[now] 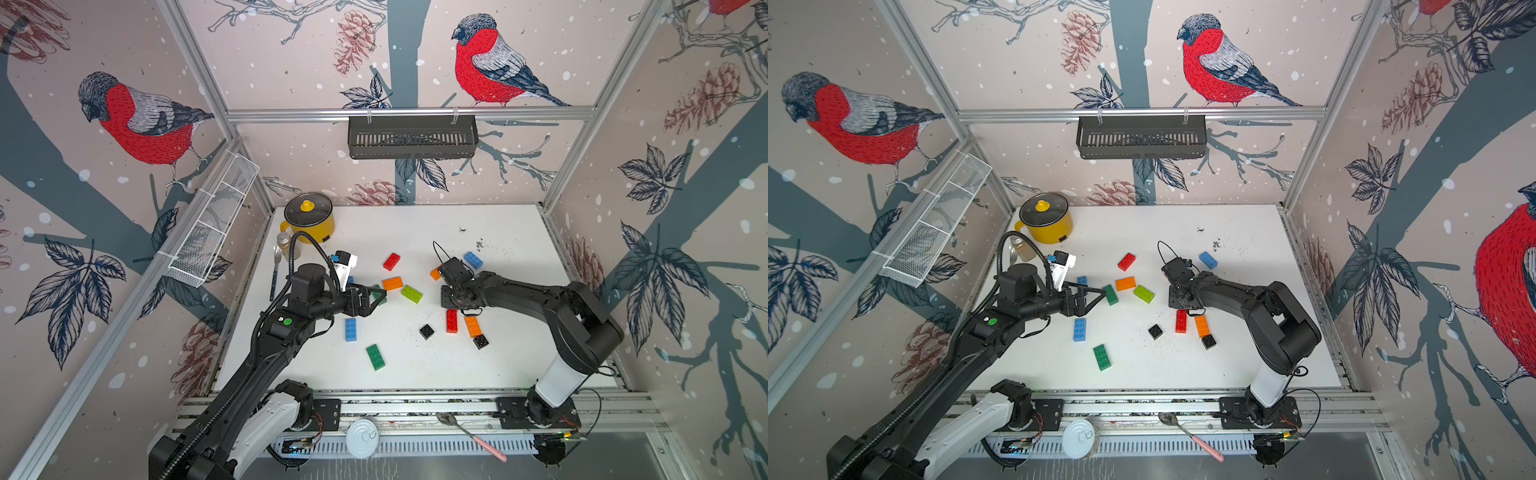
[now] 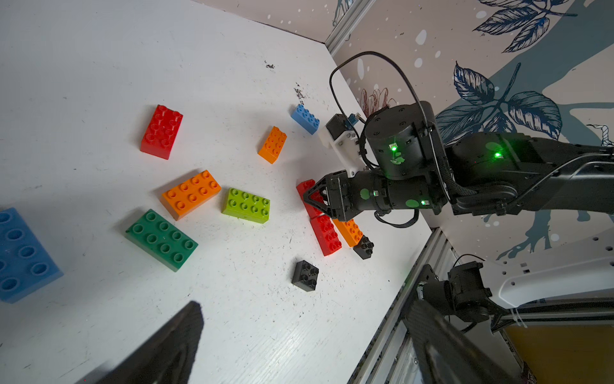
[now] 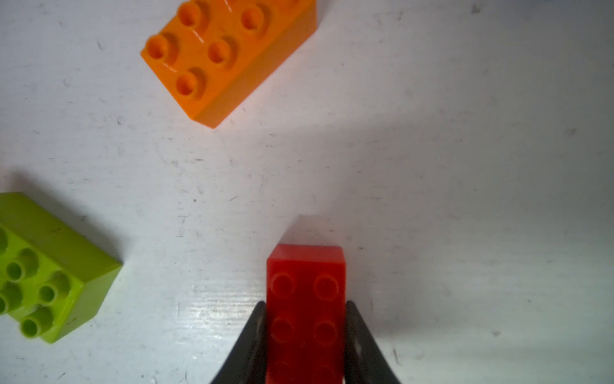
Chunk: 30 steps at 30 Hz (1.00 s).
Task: Assemble a small pinwheel with lego
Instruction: Assemble the lego brick at the center of the board.
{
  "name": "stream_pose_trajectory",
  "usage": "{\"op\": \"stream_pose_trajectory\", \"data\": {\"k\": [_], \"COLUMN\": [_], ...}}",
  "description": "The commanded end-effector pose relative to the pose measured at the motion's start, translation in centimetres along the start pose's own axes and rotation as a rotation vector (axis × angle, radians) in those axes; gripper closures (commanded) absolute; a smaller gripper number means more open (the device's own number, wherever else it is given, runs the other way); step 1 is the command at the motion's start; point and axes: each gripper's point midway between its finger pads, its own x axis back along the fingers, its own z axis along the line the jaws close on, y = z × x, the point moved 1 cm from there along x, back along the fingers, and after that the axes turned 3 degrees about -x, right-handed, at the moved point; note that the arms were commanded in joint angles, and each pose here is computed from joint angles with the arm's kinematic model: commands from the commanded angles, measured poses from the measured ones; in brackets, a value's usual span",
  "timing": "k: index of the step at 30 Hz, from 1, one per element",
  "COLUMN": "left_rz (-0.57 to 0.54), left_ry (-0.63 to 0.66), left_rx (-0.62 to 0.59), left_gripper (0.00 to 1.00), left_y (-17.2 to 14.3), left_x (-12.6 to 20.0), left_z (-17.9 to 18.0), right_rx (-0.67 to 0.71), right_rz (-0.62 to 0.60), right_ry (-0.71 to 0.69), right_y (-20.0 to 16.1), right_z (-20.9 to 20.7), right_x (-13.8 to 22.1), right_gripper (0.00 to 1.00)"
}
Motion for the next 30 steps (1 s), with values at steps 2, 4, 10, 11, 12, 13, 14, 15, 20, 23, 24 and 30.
{"op": "stream_pose_trajectory", "data": {"k": [2,4,10,11,12,13,14,15,20,23,24,30], "left_rz": [-0.005,-0.005,-0.005,-0.005,-0.004,-0.005,-0.006,-0.005,-0.009,-0.010,-0.010,-0.010], "left_ry": [-0.003,-0.004,-0.002,-0.001,-0.002,0.000,0.000,0.000,0.003,0.003,0.006,0.009], "left_rx": [-0.013,-0.014,-0.012,-0.011,-0.011,-0.011,-0.011,-0.011,-0.011,-0.012,-0.010,-0.007], "left_gripper": [0.03,0.03,0.03,0.03,0.03,0.03,0.03,0.03,0.03,0.03,0.03,0.03], "left_y": [0.25,0.22,0.25,0.25,0.24,0.22,0.26,0.24,0.33,0.35,0.33,0.34], "left_x": [0.08,0.09,0.09,0.11,0.08,0.09,0.11,0.10,0.14,0.17,0.18,0.17], "left_z": [-0.14,-0.15,-0.07,-0.07,-0.06,-0.03,-0.03,-0.04,0.07,0.05,0.12,0.21], "right_rx": [-0.002,-0.003,-0.003,-0.005,-0.004,-0.004,-0.004,-0.004,-0.003,-0.002,-0.003,0.000], "right_rz": [0.018,0.021,0.019,0.019,0.020,0.019,0.017,0.017,0.020,0.017,0.018,0.021], "right_ry": [-0.009,-0.010,-0.024,-0.023,-0.021,-0.022,-0.021,-0.023,-0.020,-0.012,-0.009,-0.005], "right_y": [-0.29,-0.43,-0.54,-0.57,-0.59,-0.56,-0.51,-0.54,-0.55,-0.45,-0.43,-0.45], "right_z": [0.06,0.03,-0.13,-0.13,-0.07,-0.09,-0.07,-0.07,0.01,0.19,0.25,0.51], "right_x": [-0.08,-0.10,0.21,0.24,0.33,0.37,0.43,0.46,0.48,0.52,0.50,0.35], "right_gripper": [0.65,0.63,0.62,0.62,0.62,0.62,0.62,0.62,0.61,0.60,0.60,0.57]}}
